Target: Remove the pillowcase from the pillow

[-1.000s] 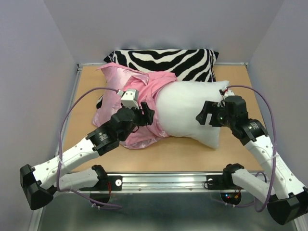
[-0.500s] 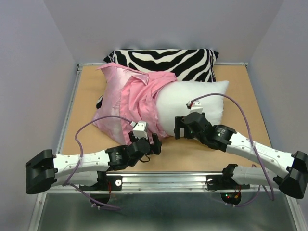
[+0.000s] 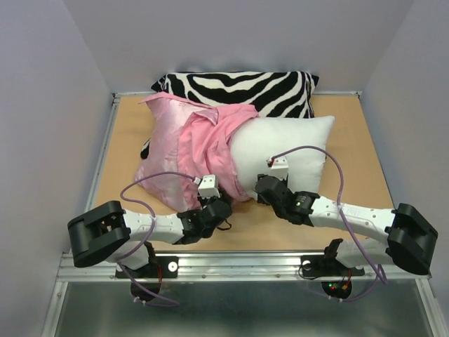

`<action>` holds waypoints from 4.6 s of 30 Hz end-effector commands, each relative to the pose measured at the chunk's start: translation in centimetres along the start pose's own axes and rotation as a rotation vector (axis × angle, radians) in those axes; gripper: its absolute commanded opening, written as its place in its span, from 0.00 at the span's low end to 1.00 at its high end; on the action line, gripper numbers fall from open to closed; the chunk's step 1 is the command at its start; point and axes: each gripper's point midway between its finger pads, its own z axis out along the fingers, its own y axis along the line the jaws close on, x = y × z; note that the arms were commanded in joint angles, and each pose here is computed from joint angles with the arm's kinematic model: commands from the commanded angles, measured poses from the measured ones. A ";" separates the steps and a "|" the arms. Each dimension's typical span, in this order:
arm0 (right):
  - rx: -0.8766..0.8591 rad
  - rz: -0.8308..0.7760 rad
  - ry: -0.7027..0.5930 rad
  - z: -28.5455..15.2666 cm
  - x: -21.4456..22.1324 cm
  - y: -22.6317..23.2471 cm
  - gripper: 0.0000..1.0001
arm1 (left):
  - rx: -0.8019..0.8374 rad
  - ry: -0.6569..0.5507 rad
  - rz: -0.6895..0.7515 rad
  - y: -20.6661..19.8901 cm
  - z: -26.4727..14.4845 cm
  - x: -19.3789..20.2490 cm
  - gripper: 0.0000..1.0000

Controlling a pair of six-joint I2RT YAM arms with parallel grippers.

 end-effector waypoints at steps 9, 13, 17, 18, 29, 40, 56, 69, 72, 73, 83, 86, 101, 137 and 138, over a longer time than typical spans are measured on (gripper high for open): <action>-0.041 0.060 -0.112 -3.4 -7.7 1.3 0.01 | -0.038 -0.138 -0.009 -0.1 -2.1 -6.9 0.00; -0.117 0.085 -0.126 -6.6 -11.6 2.2 0.01 | 0.012 -0.122 -0.001 -0.5 -4.1 -8.6 0.00; -0.158 0.075 -0.125 -8.3 -14.0 3.0 0.01 | 0.114 -0.049 0.056 -2.4 -5.1 -8.0 0.32; -0.161 0.075 -0.124 -8.6 -14.4 3.2 0.01 | 0.140 -0.024 0.089 -3.0 -5.3 -7.4 0.53; -0.202 0.081 -0.145 -10.9 -18.3 4.3 0.01 | 0.175 -0.010 0.155 -5.4 -7.2 -7.8 0.70; -0.244 0.094 -0.172 -12.5 -20.9 5.0 0.01 | -0.135 0.013 0.247 -1.3 -5.9 -7.2 0.17; -0.197 0.168 -0.377 -22.2 -31.5 -0.7 0.01 | -0.286 -0.332 0.163 -3.1 -15.9 -28.9 0.00; -0.111 0.276 -0.525 -27.4 -36.5 -5.8 0.01 | -0.521 -0.458 0.008 13.3 -14.8 -36.0 0.00; -0.118 0.289 -0.532 -28.1 -36.2 -6.6 0.01 | -0.539 -0.470 0.000 15.1 -15.4 -37.3 0.00; -0.122 0.284 -0.526 -28.1 -36.0 -6.6 0.01 | -0.530 -0.477 0.006 14.7 -16.1 -38.2 0.00; -0.180 0.095 -0.359 -22.4 -33.1 0.2 0.01 | -0.256 -0.523 0.139 7.4 -20.6 -44.6 0.00; -0.176 0.010 -0.278 -18.8 -31.4 3.5 0.01 | -0.142 -0.502 0.178 5.1 -20.1 -44.7 0.00; -0.105 0.056 0.061 4.7 -24.6 1.9 0.07 | -0.071 -0.166 0.283 0.2 -2.1 -36.3 0.00; -0.235 0.149 -0.130 7.3 -16.8 0.7 0.94 | -0.070 -0.064 0.301 -2.1 7.4 -36.0 0.55; -0.222 0.152 -0.106 8.5 -16.1 0.9 0.88 | -0.052 -0.071 0.306 -2.7 7.0 -36.1 0.56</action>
